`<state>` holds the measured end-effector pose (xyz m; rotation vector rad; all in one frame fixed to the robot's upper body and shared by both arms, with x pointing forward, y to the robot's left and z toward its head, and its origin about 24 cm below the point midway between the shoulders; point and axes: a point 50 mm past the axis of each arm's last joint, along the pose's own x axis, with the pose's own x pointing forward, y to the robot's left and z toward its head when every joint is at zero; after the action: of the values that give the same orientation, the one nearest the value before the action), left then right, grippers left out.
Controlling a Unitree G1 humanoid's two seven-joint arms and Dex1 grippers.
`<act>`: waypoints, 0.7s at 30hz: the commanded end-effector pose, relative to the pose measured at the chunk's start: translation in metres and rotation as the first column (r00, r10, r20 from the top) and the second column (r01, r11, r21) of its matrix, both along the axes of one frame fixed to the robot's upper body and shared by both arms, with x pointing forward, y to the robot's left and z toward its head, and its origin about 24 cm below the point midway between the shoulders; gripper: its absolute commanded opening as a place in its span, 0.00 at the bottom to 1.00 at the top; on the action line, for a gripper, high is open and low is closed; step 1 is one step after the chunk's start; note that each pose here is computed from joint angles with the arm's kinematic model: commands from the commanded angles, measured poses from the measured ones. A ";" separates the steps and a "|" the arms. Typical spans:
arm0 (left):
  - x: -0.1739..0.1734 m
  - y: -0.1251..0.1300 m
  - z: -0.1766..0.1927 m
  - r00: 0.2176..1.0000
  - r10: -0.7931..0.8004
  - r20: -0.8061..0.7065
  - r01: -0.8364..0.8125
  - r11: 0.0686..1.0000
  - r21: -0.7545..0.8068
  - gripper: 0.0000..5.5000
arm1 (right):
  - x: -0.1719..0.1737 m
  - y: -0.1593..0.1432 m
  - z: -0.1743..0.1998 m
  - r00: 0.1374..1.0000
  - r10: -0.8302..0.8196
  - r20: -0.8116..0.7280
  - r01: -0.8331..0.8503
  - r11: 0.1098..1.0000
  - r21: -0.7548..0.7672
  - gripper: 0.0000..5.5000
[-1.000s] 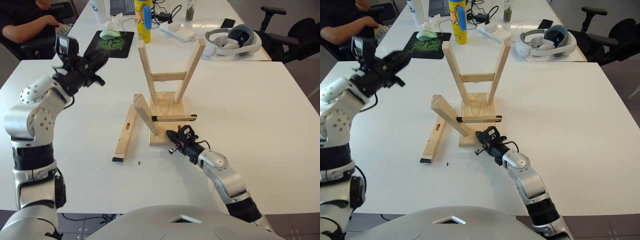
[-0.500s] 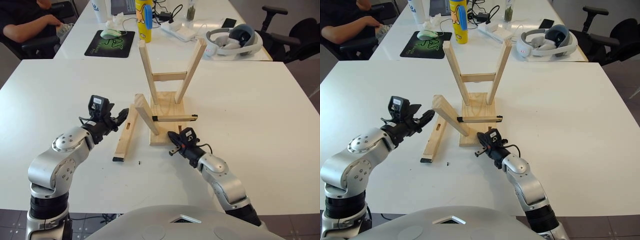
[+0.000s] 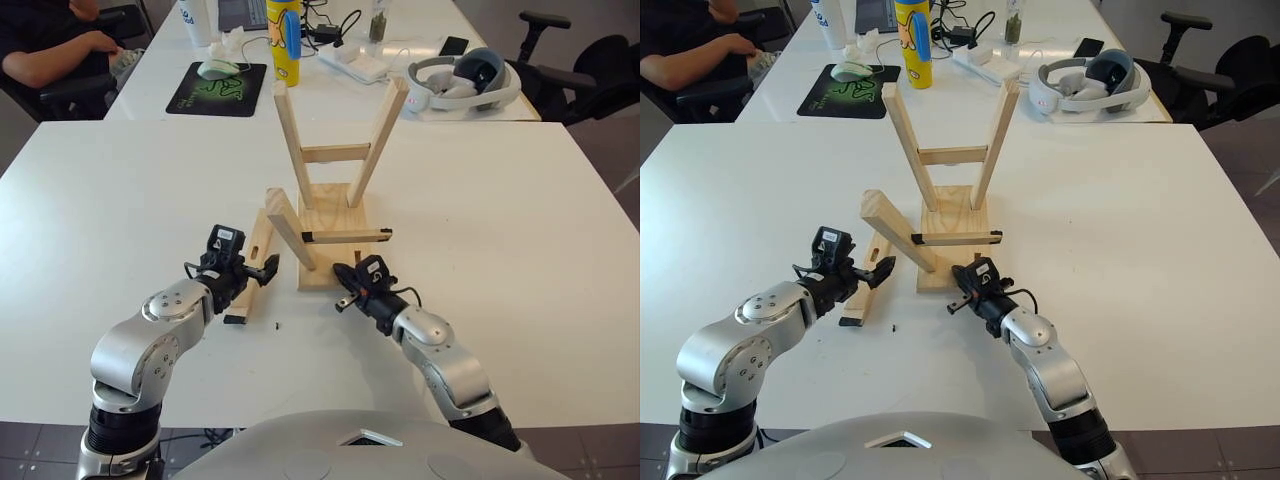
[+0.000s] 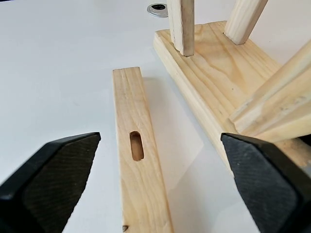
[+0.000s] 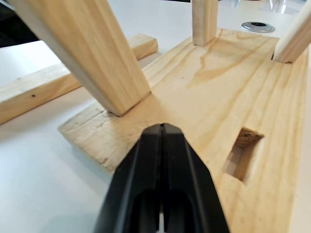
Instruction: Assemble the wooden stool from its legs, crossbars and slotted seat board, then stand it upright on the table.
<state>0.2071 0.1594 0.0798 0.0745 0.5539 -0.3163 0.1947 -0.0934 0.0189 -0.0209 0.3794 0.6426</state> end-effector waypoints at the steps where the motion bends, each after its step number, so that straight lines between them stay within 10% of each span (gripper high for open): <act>1: -0.002 0.004 -0.008 1.000 0.016 -0.019 -0.015 0.998 0.067 0.84 | -0.014 0.000 -0.024 0.987 0.024 -0.158 -0.032 0.998 -0.053 0.00; 21: -0.013 0.016 -0.044 0.979 0.061 -0.196 -0.057 0.998 0.025 0.79 | -0.015 0.000 -0.020 0.986 0.038 -0.161 -0.047 0.998 -0.052 0.00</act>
<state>0.1962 0.1721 0.0420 0.0490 0.7156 -0.2686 0.1948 -0.0897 0.0217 -0.0295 0.4023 0.6732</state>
